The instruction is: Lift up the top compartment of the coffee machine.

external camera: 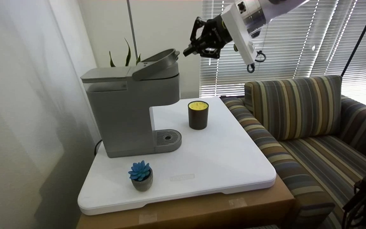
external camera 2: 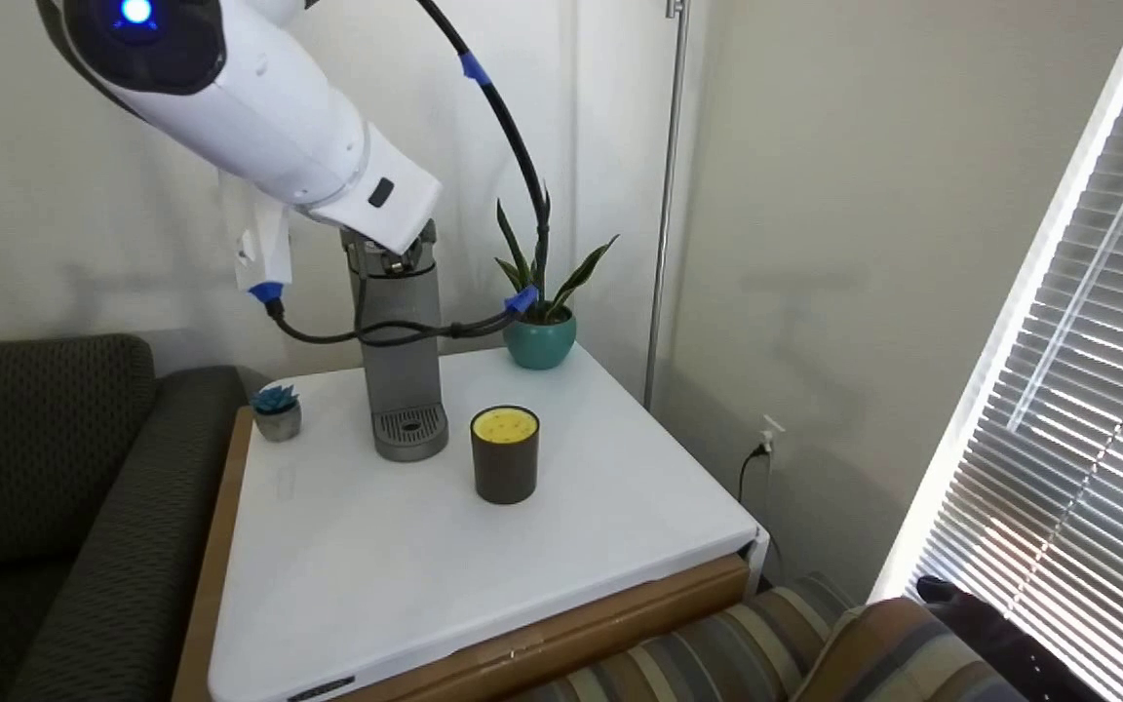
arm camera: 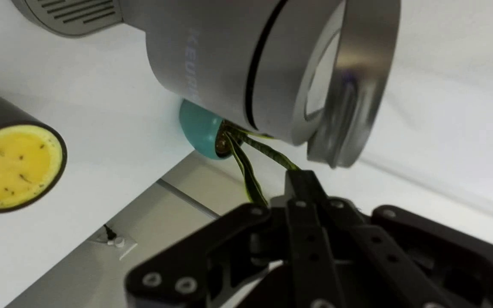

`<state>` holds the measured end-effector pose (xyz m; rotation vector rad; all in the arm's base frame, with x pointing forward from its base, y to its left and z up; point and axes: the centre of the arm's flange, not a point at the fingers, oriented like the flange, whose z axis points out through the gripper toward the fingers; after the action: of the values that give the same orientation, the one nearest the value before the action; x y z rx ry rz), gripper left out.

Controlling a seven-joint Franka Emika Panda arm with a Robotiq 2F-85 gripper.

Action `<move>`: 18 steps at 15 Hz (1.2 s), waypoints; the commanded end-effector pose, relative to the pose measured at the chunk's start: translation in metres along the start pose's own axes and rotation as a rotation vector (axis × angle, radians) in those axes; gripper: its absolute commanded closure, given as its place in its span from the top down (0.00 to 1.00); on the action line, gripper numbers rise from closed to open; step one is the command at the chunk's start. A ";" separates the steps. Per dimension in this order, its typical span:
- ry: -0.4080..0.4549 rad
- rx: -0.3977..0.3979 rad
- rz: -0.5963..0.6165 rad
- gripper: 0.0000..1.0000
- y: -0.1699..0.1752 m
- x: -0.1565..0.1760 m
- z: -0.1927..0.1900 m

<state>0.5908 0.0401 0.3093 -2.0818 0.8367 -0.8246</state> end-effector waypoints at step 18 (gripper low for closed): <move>-0.069 -0.011 -0.036 0.00 -0.020 -0.026 0.011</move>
<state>0.5897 0.0697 0.2949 -2.1378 0.7938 -0.7409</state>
